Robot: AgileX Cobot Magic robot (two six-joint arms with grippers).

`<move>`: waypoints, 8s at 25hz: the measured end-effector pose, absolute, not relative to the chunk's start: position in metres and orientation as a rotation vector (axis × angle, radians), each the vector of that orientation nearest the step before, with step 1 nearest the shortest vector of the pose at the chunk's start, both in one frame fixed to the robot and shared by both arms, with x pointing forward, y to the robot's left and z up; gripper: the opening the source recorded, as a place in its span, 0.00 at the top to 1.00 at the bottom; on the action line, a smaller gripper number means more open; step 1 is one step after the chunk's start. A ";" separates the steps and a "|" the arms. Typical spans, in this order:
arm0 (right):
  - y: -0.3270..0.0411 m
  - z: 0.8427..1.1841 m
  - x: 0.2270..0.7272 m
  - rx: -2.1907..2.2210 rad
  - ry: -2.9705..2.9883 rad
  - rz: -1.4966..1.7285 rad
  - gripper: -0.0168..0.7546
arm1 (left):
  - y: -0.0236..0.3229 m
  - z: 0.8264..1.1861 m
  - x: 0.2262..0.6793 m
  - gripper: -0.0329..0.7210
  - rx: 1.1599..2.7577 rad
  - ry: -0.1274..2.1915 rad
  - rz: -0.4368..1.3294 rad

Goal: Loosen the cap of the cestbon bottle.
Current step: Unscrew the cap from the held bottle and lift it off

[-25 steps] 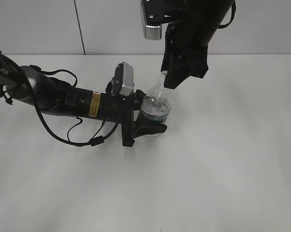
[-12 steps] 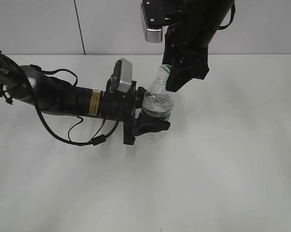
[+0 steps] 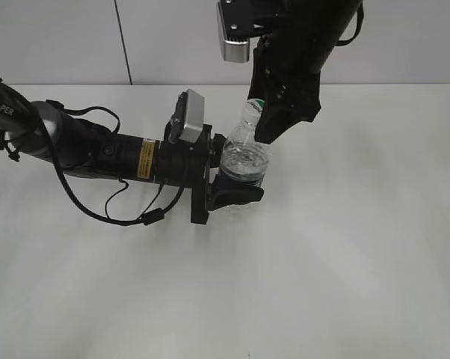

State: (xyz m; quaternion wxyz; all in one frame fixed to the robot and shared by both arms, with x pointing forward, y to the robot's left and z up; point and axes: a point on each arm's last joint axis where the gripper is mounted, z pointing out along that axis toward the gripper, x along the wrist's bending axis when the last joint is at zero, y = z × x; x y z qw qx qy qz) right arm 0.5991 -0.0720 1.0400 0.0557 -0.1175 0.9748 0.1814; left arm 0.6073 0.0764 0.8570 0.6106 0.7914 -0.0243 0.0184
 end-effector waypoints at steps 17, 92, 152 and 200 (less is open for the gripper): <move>-0.075 1.069 0.591 0.179 2.985 0.632 0.34 | 0.075 0.859 0.609 0.41 1.809 -0.019 0.049; -0.067 1.056 0.612 1.914 2.571 0.625 0.34 | 0.077 0.854 0.619 0.41 1.862 0.095 0.118; -0.066 1.055 0.612 0.296 2.987 0.605 0.60 | 0.078 0.854 0.618 0.41 1.860 0.074 0.108; -0.066 1.056 0.612 -0.112 2.951 0.581 0.40 | 0.077 0.860 0.615 0.41 1.790 0.053 0.071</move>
